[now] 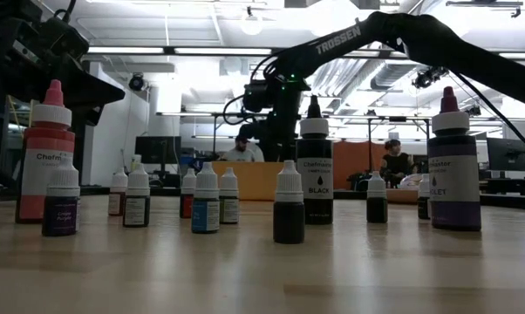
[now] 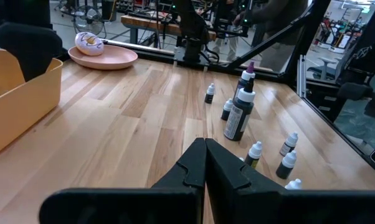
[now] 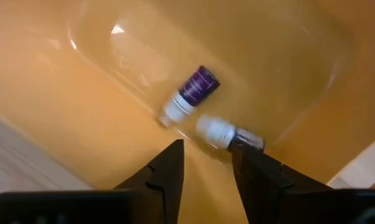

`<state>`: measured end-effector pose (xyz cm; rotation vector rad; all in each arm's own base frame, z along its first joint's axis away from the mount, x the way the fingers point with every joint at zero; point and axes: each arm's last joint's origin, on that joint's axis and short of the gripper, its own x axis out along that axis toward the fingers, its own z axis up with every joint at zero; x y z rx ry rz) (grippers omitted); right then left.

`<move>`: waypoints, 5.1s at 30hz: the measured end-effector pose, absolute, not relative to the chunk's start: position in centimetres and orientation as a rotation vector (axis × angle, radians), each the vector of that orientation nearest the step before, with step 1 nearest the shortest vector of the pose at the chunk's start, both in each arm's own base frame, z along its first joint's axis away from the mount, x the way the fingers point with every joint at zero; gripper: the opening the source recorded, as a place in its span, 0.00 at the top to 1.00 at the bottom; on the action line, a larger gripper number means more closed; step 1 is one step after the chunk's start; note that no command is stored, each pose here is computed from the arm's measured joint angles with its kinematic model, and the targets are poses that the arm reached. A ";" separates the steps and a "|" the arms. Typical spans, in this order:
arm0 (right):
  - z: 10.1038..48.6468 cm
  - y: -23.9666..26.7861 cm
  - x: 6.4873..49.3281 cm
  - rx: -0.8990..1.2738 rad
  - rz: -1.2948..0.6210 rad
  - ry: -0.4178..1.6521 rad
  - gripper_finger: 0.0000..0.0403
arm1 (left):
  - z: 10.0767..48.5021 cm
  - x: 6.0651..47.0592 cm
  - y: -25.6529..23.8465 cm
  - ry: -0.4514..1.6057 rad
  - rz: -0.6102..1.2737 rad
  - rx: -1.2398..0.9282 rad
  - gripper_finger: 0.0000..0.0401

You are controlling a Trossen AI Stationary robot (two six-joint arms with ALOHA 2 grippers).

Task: Pick & Place food coloring
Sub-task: Put the small black food coloring bottle into the yellow bin

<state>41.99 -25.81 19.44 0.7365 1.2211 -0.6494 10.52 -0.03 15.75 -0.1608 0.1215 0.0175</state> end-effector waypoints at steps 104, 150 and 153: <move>18.0 3.5 27.6 0.958 -0.693 1.302 0.44 | 15.8 10.5 0.0 0.122 0.014 -0.161 1.00; 16.8 4.0 28.3 0.922 -0.633 1.345 0.65 | 15.8 10.5 0.0 0.122 0.014 -0.161 1.00; 16.8 4.0 28.3 0.922 -0.633 1.345 0.68 | 15.8 10.5 0.0 0.122 0.014 -0.161 1.00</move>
